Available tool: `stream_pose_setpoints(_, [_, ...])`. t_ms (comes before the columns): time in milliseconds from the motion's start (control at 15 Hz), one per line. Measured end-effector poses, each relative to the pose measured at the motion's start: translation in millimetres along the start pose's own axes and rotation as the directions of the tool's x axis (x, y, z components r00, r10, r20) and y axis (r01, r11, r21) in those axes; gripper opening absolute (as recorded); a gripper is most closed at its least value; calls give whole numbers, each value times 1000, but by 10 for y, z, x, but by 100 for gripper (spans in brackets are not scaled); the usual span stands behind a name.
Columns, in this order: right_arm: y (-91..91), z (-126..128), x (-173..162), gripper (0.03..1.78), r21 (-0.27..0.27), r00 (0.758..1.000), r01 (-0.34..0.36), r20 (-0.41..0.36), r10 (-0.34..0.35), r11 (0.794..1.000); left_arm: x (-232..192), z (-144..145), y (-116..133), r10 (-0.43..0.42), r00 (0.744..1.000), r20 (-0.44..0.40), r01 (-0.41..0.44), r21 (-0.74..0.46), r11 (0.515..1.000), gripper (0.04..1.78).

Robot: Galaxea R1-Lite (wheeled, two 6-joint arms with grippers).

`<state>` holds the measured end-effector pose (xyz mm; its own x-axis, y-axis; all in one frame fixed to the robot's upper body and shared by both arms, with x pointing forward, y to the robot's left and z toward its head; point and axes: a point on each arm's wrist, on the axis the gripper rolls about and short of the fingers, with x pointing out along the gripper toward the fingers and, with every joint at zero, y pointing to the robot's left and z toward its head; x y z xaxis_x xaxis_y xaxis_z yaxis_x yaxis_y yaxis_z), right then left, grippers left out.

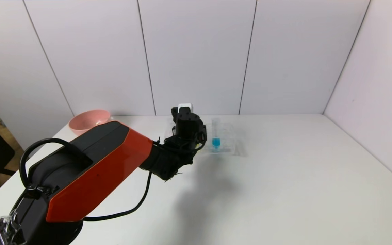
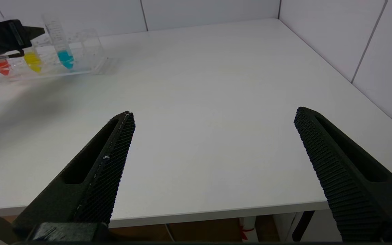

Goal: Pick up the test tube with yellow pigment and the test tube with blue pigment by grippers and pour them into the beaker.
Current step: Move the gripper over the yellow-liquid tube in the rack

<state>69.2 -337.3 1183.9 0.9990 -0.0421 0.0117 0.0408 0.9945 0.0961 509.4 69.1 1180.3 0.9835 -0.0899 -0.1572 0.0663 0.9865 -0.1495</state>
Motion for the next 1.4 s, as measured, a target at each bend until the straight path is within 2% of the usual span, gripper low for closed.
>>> stream_pose_setpoints(133, [0, 0, 0, 171, 0, 1000, -1, 0, 1, 1000, -10, 1, -21, -13, 1000, 0, 13, -1, 1000, 60])
stream_pose_setpoints(200, [0, 0, 0, 171, 0, 1000, -1, -1, 1, 1000, -12, 2, -25, -15, 1000, 0, 15, -1, 1000, 53])
stream_pose_setpoints(1067, [0, 0, 0, 171, 0, 1000, 0, 0, 0, 1000, -8, 46, -48, -14, 1000, 6, 14, -1, 1000, 55])
stream_pose_setpoints(1400, [0, 0, 0, 171, 0, 1000, 0, 0, 0, 1000, -71, 156, -62, -14, 1000, 17, 14, 19, 1000, 55])
